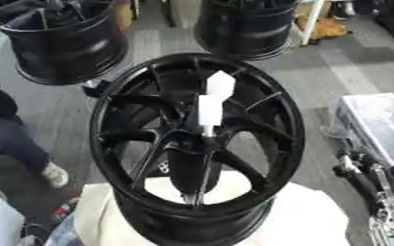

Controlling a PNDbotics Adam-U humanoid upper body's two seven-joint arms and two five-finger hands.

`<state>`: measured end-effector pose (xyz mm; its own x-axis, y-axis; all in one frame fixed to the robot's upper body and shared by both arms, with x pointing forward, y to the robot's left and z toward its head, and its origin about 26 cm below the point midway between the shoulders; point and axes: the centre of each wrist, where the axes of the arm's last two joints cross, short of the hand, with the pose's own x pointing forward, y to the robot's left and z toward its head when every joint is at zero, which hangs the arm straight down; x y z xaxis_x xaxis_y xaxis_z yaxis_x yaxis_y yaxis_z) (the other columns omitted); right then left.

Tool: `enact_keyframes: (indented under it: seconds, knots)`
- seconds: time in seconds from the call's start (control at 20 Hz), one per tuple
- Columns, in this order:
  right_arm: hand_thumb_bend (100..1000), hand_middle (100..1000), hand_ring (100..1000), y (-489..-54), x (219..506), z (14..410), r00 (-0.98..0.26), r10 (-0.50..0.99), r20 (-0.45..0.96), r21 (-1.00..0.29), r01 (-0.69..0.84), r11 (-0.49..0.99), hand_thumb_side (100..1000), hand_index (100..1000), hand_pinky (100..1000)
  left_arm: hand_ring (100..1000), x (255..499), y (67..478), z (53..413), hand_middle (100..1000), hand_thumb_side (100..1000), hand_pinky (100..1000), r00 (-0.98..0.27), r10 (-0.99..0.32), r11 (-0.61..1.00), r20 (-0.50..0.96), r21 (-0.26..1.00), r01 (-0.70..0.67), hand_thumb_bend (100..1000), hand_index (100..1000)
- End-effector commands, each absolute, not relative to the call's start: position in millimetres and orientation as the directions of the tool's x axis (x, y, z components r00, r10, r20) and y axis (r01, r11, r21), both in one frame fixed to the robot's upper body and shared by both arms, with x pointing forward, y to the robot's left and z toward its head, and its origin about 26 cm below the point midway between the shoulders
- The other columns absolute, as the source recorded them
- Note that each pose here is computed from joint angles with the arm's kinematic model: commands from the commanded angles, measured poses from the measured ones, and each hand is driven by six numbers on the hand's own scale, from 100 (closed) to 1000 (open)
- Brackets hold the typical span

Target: Pull the pin out of the wheel hub.

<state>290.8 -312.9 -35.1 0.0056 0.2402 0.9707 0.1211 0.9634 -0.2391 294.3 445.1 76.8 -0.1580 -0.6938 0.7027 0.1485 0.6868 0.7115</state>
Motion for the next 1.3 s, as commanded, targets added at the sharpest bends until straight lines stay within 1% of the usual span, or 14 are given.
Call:
enact_keyframes:
  seconds: [0.05, 0.25, 0.4, 0.5, 0.6, 0.8, 1.3]
  knots:
    - [100, 658, 573, -317, 294, -29, -0.012, 0.25, 0.968, -0.246, 0.131, 0.96, 531, 683, 623, 628, 293, 435, 101, 667, 841, 791, -0.234, -0.631, 0.743, 0.74, 0.663, 0.093, 100, 743]
    - [100, 658, 573, -315, 294, -29, -0.015, 0.244, 0.97, -0.24, 0.13, 0.962, 531, 683, 623, 615, 285, 414, 108, 646, 859, 786, -0.259, -0.495, 0.848, 0.829, 0.526, 0.064, 100, 729]
    - [100, 658, 573, -315, 294, -30, -0.015, 0.238, 0.971, -0.234, 0.137, 0.962, 531, 683, 623, 590, 278, 397, 112, 614, 866, 774, -0.264, -0.363, 0.925, 0.893, 0.38, 0.014, 100, 711]
    - [100, 658, 573, -314, 293, -30, -0.015, 0.236, 0.972, -0.232, 0.14, 0.963, 531, 683, 624, 579, 275, 387, 116, 597, 862, 768, -0.262, -0.278, 0.959, 0.924, 0.282, -0.022, 100, 697]
    - [100, 658, 574, -314, 293, -30, -0.017, 0.236, 0.972, -0.232, 0.138, 0.963, 531, 684, 623, 574, 272, 380, 119, 591, 864, 765, -0.252, -0.222, 0.975, 0.942, 0.217, -0.047, 100, 692]
    - [100, 658, 574, -314, 293, -30, -0.015, 0.235, 0.972, -0.231, 0.139, 0.963, 531, 684, 624, 569, 269, 372, 119, 584, 870, 763, -0.228, -0.18, 0.984, 0.957, 0.171, -0.059, 100, 688]
    - [100, 659, 574, -314, 294, -29, -0.018, 0.233, 0.972, -0.228, 0.141, 0.963, 531, 684, 623, 551, 269, 363, 119, 564, 874, 756, -0.215, -0.138, 0.99, 0.967, 0.138, -0.016, 100, 676]
